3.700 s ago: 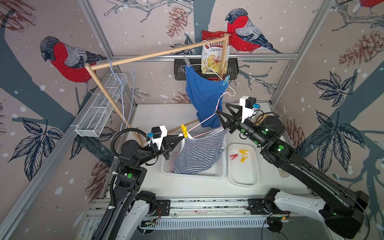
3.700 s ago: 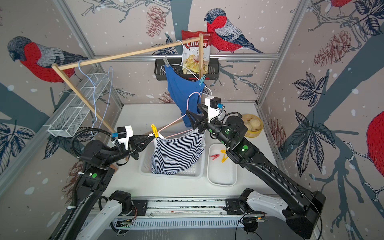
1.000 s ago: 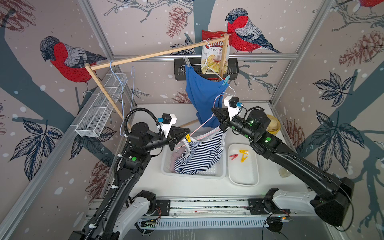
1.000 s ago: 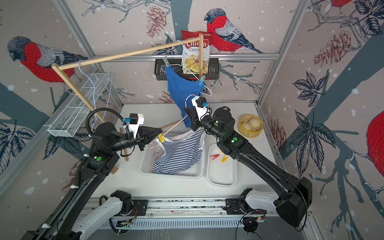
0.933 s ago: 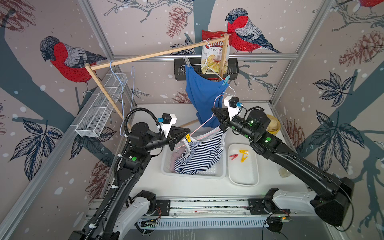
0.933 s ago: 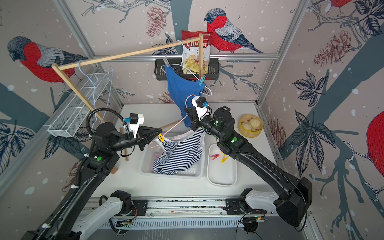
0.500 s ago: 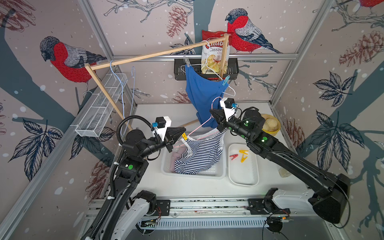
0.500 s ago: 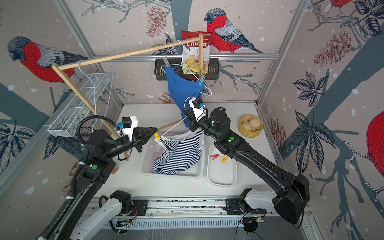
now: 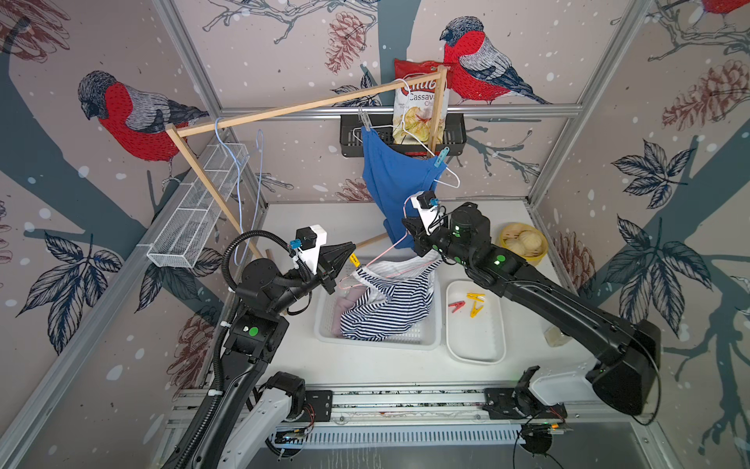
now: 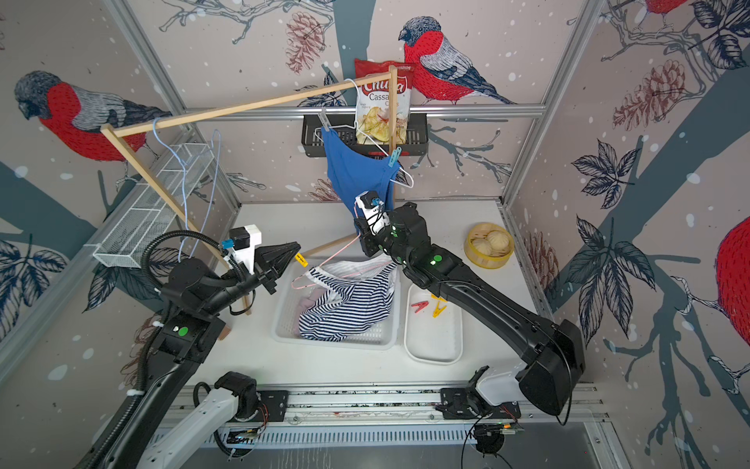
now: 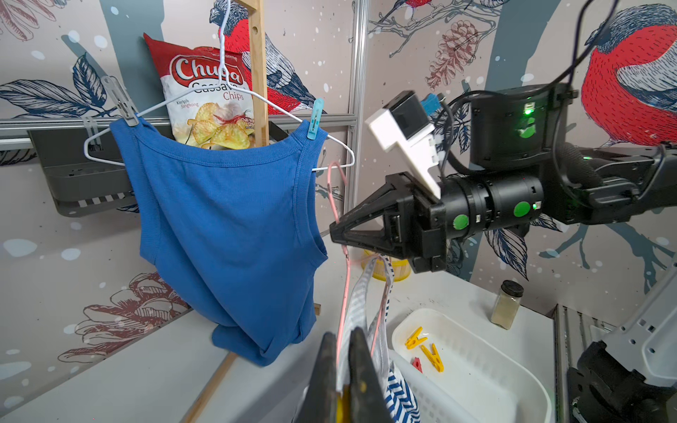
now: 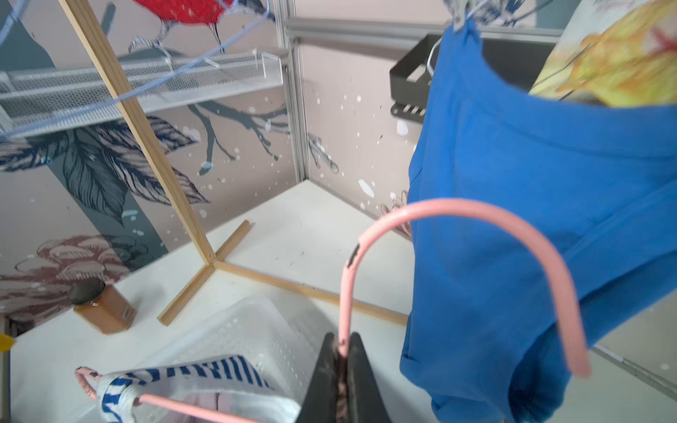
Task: Remove the clothespins securing tank tops to the hanger
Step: Place the hanger in the basket.
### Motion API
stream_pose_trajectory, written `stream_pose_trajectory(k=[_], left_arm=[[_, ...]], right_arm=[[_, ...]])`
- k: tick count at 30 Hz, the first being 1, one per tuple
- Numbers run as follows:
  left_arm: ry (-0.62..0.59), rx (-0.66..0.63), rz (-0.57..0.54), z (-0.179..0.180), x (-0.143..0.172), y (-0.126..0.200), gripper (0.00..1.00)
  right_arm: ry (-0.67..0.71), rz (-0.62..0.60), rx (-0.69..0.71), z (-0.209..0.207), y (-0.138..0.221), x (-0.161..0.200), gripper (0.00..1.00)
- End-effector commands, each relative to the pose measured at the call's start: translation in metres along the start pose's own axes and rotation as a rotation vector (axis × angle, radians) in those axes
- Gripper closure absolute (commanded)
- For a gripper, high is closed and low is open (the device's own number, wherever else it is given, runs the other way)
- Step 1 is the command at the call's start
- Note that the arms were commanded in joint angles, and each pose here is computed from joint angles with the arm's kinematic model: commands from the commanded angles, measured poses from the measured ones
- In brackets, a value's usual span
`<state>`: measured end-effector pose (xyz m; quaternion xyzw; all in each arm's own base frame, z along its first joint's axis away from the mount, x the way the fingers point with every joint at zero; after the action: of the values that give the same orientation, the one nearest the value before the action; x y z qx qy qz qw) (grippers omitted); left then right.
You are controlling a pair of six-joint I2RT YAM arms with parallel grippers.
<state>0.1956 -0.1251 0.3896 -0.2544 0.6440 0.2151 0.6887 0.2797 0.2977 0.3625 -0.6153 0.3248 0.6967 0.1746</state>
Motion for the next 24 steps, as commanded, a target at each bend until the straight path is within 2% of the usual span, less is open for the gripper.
stream_pose_trajectory(k=[1,6,9,12,15,19,23,24], left_arm=[[0.010,-0.001,-0.010,0.002,-0.002,-0.003,1.00],[0.051,0.078,0.010,-0.001,0.004,-0.011,1.00],[0.105,0.120,0.006,-0.003,0.008,-0.015,1.00],[0.150,0.114,-0.019,-0.001,0.014,-0.016,1.00],[0.187,0.089,-0.040,0.001,0.019,-0.018,1.00],[0.227,0.034,-0.030,0.005,0.028,-0.022,1.00],[0.253,-0.042,-0.029,0.011,0.037,-0.023,1.00],[0.261,-0.060,-0.033,0.013,0.039,-0.023,1.00]], right_arm=[[-0.033,0.135,-0.039,0.004,-0.014,0.022,1.00],[-0.063,0.275,-0.107,0.010,-0.040,0.049,1.00],[-0.093,0.302,-0.162,0.016,-0.050,0.069,1.00],[-0.119,0.323,-0.158,0.014,-0.061,0.085,1.00],[-0.128,0.341,-0.123,0.010,-0.071,0.097,0.94],[-0.134,0.346,-0.102,0.005,-0.078,0.102,0.74],[-0.135,0.335,-0.097,0.002,-0.073,0.097,0.45],[-0.139,0.329,-0.095,0.001,-0.069,0.095,0.40]])
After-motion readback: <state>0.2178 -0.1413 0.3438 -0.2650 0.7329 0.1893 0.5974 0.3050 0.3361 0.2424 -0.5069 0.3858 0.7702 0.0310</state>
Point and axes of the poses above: each gripper's point midway between its finger pads, its own y axis back along the fingers, its own z axis along the line the jaws close on, x = y × z, the point moved 6 cm from there along y, back along the fingers, and after that the axes turned 4 degrees about -y, right-handed, at the moved point
